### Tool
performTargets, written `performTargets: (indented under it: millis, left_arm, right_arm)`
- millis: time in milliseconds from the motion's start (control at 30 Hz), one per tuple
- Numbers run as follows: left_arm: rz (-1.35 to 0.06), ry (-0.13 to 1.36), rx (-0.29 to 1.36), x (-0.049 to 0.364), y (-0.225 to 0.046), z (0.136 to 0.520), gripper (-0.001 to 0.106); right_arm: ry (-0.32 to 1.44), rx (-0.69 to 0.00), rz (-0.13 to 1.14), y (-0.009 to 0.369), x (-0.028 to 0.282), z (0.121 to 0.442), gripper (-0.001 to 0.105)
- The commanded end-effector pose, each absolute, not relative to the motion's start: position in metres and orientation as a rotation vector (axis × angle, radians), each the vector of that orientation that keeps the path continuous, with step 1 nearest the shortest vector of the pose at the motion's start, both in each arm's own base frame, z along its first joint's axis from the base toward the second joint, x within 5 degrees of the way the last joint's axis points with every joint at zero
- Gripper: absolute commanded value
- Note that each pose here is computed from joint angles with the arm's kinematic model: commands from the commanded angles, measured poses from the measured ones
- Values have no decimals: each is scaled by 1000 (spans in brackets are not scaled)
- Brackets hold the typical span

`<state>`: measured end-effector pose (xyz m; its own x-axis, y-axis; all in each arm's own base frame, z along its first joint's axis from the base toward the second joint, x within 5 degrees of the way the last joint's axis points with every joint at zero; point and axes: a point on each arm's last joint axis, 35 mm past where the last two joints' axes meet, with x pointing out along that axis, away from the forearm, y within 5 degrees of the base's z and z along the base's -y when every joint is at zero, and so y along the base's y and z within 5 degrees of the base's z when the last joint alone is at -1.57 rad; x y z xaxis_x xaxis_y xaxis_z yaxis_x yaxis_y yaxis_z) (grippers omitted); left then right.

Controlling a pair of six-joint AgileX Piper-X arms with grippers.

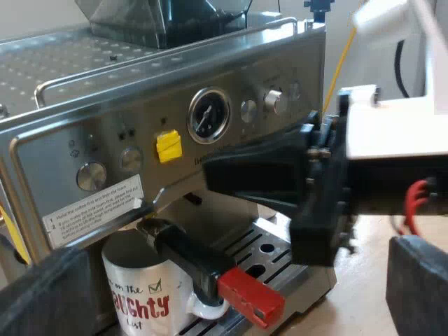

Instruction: Place mug into machine

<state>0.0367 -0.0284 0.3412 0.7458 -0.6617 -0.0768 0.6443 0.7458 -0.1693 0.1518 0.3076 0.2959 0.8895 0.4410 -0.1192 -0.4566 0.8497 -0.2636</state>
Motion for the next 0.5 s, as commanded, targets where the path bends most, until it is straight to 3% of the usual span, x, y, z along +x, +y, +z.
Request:
performTargets:
  millis: [33, 300, 500]
  left_arm:
    - [-702, 141, -144, 36, -28, 343, 85]
    - [-702, 145, -139, 36, -28, 342, 85]
    - [-702, 144, -137, 36, -28, 342, 85]
  right_arm:
    - [34, -312, 435, 317, 157, 302, 0]
    - [46, -360, 287, 330, 176, 297, 0]
    - [56, -351, 257, 322, 191, 296, 0]
